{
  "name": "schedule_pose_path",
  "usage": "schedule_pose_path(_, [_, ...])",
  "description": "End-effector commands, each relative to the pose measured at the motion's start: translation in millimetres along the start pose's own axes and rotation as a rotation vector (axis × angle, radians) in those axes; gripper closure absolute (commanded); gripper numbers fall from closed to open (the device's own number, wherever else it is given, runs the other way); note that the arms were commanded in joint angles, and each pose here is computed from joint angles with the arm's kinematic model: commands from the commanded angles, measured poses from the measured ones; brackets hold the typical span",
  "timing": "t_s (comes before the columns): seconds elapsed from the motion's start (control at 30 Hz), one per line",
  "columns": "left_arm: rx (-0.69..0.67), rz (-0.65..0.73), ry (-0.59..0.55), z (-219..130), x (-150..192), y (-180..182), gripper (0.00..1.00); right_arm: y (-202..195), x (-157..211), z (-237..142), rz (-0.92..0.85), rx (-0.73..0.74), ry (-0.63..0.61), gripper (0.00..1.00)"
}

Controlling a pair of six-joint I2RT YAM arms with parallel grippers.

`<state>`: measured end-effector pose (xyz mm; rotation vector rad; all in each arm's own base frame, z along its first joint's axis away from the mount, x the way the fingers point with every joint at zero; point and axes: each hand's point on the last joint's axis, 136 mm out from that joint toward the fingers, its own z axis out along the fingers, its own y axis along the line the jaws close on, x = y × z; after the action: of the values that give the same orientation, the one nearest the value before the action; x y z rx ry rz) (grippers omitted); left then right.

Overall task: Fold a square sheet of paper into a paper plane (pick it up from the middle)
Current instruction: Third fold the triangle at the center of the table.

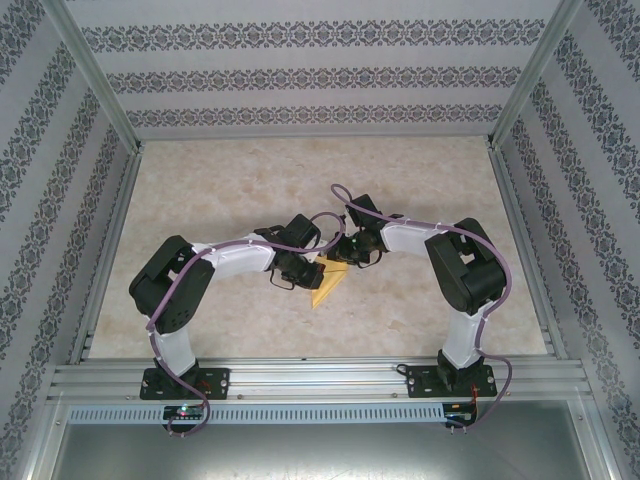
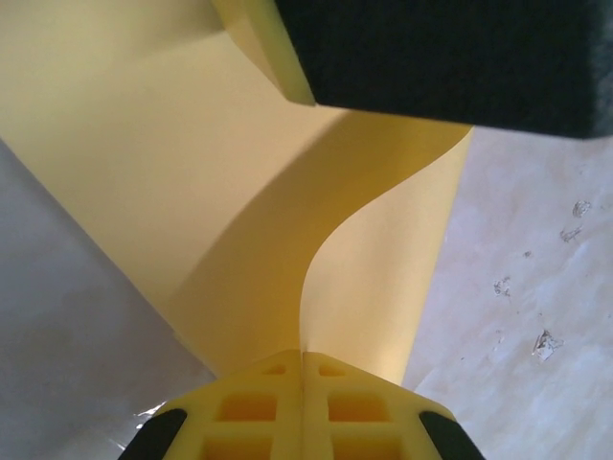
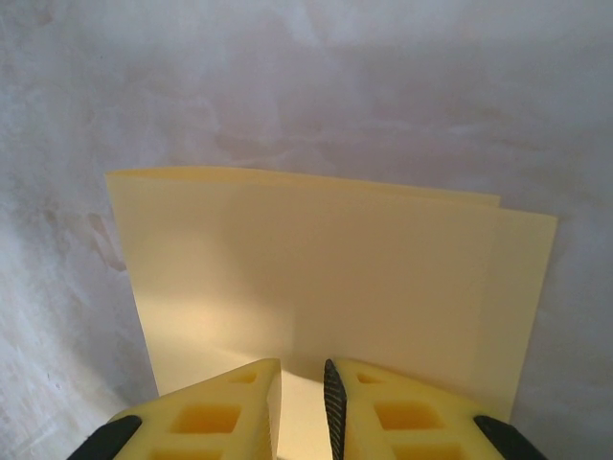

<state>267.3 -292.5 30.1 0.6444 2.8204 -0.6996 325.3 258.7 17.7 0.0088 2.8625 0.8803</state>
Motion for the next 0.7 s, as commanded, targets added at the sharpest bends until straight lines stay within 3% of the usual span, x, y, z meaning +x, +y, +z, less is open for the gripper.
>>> schedule_pose_path(0.0, [-0.034, -0.039, 0.004, 0.2, 2.9, 11.0, 1.0, -12.4, 15.6, 4.7, 0.027, 0.056, 0.041, 0.77])
schedule_pose_path(0.67, [0.0, -0.044, -0.008, 5.0, 0.8, 7.2, 1.0, -11.6, 17.9, 8.4, 0.039, 0.043, 0.04, 0.78])
